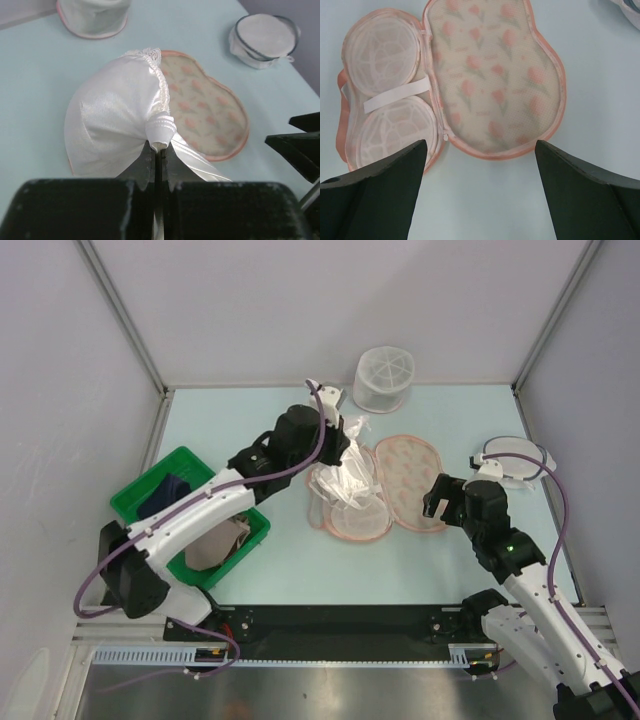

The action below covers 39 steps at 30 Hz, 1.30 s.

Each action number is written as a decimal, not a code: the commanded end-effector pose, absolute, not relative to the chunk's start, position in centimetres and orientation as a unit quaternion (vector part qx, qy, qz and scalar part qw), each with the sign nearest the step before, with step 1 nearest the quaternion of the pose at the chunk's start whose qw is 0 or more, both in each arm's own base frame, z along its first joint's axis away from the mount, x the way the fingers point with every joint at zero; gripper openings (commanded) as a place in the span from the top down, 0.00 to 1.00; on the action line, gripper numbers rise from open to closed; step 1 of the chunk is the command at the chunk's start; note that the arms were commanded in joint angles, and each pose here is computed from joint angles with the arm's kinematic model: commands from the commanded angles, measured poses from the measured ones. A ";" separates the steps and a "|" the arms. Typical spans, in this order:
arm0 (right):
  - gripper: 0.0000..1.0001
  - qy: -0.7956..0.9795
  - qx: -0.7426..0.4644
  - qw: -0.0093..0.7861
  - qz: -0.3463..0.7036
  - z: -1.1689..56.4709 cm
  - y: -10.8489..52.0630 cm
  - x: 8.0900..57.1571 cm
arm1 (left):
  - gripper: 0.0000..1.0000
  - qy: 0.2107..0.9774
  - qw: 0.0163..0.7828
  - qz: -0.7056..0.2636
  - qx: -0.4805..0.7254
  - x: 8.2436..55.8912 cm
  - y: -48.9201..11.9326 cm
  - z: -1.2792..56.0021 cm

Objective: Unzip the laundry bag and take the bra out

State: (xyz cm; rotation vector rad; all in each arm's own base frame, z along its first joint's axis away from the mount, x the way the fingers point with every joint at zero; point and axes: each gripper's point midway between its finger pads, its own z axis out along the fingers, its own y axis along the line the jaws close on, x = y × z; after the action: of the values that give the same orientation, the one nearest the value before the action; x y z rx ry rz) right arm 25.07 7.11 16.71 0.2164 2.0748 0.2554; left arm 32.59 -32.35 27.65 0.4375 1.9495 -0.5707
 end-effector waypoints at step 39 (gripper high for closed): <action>0.05 0.831 0.059 0.532 0.151 19.7 9.0 26.7 | 1.00 0.794 0.593 0.017 -0.134 27.7 1.0 35.2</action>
State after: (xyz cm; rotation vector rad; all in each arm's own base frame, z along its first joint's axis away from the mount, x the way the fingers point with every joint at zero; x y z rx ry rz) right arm 25.72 8.38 17.35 0.1574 2.0561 0.3169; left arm 29.22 -2.32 36.31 -0.2386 1.8169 -0.0777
